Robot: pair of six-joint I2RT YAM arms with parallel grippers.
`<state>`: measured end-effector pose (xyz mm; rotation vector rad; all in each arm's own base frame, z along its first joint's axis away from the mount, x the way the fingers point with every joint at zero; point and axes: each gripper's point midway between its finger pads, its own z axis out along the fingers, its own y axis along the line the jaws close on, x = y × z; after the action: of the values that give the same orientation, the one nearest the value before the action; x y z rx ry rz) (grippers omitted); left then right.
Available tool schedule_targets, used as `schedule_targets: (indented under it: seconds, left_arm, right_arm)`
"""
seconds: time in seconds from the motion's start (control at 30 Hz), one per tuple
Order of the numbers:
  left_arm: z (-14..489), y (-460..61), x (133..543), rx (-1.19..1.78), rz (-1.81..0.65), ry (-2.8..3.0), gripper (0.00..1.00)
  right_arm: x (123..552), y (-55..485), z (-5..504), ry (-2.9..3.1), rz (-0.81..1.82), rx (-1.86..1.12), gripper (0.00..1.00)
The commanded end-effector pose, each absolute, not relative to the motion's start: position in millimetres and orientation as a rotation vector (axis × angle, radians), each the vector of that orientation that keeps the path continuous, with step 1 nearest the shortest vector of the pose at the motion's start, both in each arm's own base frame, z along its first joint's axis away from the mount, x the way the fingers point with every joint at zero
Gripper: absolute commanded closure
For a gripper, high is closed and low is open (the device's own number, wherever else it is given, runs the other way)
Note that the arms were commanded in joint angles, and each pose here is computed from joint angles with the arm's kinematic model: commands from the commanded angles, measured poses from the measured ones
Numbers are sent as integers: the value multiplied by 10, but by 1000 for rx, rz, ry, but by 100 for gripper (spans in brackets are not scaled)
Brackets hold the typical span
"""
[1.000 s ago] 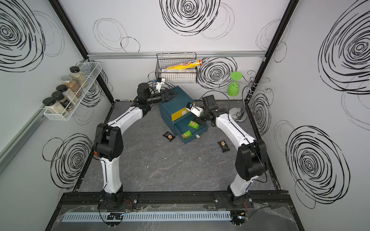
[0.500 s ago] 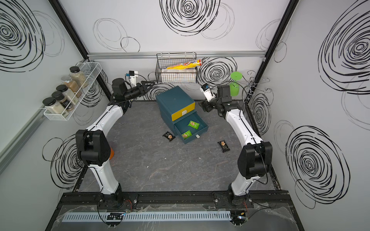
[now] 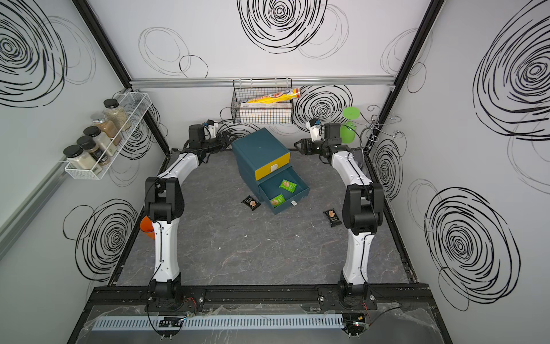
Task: Take the cookies out of the drawer
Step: Move the storage box to the center of the board.
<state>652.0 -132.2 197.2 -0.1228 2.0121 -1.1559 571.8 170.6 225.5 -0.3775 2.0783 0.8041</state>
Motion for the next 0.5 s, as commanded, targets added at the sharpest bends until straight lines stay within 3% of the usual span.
schedule_targets:
  seconds: [0.0, 0.2, 0.47]
  left_arm:
    - [2201, -1590, 6552, 2, -1166, 1962, 36]
    - [2084, -2006, 6398, 99, -1245, 1974, 36]
    - [1934, -2256, 6110, 161, -1300, 2001, 37]
  right_arm:
    - [5724, 1932, 2200, 2101, 860, -425, 45]
    - [5606, 2021, 2167, 2099, 852, -473, 45]
    - [5128, 2047, 2227, 2113, 824, -531, 46]
